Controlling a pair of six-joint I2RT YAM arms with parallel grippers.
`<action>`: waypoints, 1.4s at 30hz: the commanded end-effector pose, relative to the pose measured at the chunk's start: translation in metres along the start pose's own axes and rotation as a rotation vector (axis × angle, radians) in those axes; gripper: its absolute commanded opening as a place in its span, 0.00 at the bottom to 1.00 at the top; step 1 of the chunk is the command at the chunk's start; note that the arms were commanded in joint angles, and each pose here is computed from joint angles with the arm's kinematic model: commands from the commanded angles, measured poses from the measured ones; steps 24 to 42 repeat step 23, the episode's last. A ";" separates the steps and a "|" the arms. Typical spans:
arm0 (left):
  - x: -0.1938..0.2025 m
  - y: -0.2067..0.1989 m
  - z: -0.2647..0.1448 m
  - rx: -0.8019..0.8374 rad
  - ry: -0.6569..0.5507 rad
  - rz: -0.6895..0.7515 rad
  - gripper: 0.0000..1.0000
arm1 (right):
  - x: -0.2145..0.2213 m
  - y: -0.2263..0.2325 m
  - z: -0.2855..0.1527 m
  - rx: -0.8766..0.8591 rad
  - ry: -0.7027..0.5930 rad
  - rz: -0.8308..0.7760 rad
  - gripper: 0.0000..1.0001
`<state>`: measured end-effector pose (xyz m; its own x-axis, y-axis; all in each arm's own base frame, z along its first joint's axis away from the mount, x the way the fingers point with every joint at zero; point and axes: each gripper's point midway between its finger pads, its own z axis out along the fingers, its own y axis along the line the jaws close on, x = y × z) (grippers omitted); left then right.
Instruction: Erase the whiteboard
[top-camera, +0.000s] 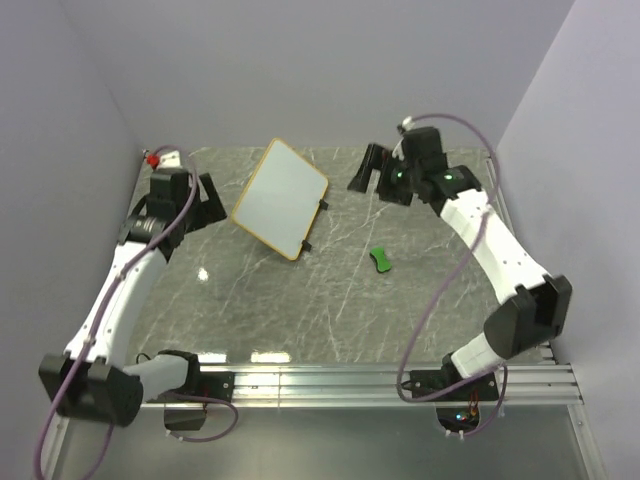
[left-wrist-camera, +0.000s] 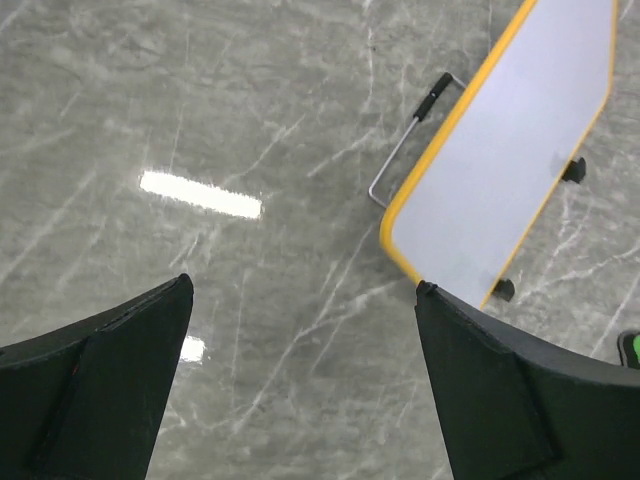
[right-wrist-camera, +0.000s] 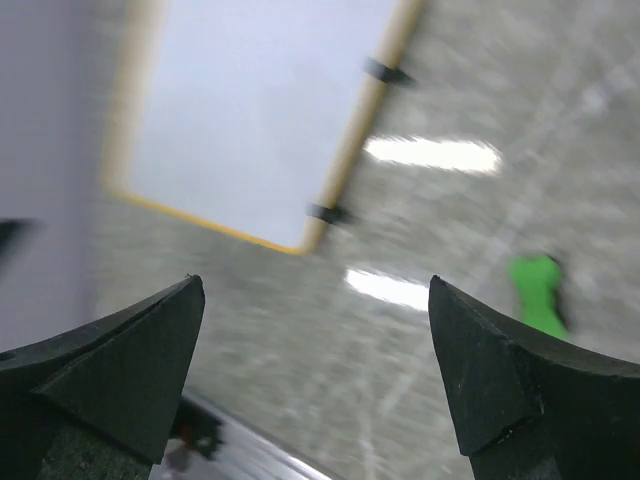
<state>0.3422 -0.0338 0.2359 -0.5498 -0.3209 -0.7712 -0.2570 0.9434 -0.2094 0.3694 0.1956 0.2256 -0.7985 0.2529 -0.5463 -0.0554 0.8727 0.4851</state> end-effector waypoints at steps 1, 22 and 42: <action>0.025 0.000 -0.011 0.044 0.023 -0.069 0.99 | -0.042 0.076 -0.066 -0.290 -0.137 -0.025 1.00; 0.043 0.019 -0.029 -0.006 -0.004 -0.002 0.97 | -0.052 0.074 -0.175 -0.355 -0.496 0.056 1.00; 0.043 0.018 -0.029 -0.004 -0.006 0.004 0.97 | -0.052 0.074 -0.179 -0.353 -0.501 0.052 1.00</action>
